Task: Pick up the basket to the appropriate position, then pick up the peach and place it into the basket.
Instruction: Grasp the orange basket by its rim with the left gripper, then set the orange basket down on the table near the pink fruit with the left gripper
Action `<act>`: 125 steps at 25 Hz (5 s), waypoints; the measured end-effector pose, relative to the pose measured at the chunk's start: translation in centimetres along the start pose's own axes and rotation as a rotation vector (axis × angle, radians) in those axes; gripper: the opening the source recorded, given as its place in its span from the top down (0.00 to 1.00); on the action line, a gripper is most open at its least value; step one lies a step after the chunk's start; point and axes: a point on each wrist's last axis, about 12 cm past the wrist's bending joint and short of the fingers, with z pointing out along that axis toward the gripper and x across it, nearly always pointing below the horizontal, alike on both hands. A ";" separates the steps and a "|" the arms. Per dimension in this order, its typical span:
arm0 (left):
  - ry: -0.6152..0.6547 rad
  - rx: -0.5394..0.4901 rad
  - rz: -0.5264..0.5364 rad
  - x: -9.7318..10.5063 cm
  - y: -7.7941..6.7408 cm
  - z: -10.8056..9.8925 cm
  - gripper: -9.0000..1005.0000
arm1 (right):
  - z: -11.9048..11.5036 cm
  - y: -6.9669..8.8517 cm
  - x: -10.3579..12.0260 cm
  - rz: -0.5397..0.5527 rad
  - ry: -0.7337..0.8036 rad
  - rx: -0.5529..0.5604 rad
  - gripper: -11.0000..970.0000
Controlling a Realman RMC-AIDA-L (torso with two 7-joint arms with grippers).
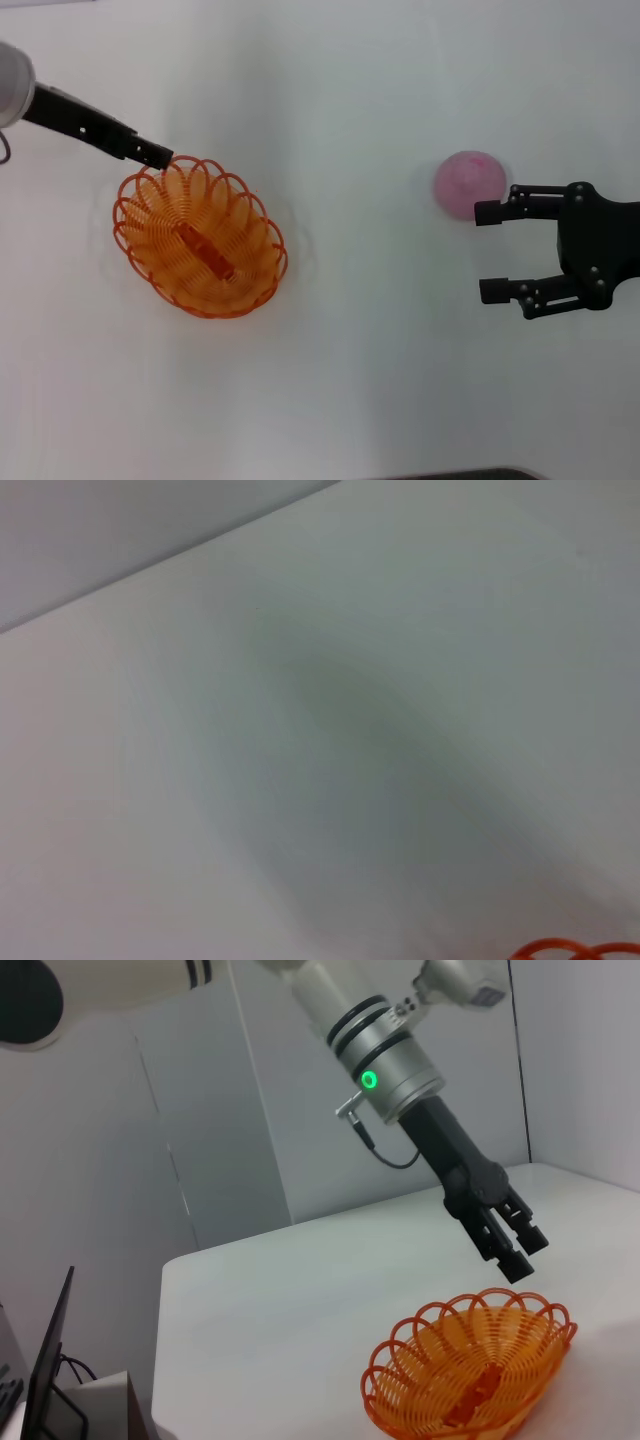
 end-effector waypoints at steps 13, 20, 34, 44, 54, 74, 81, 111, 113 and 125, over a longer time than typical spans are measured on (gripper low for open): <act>0.153 -0.037 0.053 -0.9 -0.8 1.3 0.16 | 0.3 -0.1 -0.2 -0.015 -0.006 -0.008 0.09; 0.167 -0.032 0.032 0.2 -0.5 2.8 0.16 | 0.7 -0.2 -0.4 -0.025 -0.010 -0.014 0.09; 0.175 -0.034 0.035 0.4 -0.6 3.3 0.16 | 1.1 -0.3 -0.6 -0.030 -0.014 -0.021 0.09; 0.170 -0.037 0.038 0.4 -0.6 3.4 0.48 | 1.3 -0.3 -0.5 -0.041 -0.010 -0.018 0.09; 0.167 -0.035 0.040 0.3 -0.7 3.4 0.88 | 1.3 -0.4 -0.5 -0.042 -0.004 -0.017 0.09; 0.040 0.041 -0.108 -0.4 0.2 1.1 0.91 | 1.4 -0.5 -0.7 -0.053 -0.013 -0.014 0.09; -0.032 0.069 -0.241 -0.1 1.6 -0.7 0.92 | 1.3 -0.6 -0.9 -0.058 -0.032 -0.008 0.09; -0.167 0.147 -0.903 6.3 2.4 1.5 0.92 | -0.7 -2.6 -1.4 -0.100 0.004 0.160 0.09; -0.175 0.169 -0.923 6.7 2.3 1.8 0.92 | -0.7 -2.8 -1.4 -0.103 0.010 0.168 0.09; -0.185 0.151 -0.951 7.9 2.1 2.7 0.88 | -0.4 -3.0 -2.0 -0.113 0.006 0.146 0.09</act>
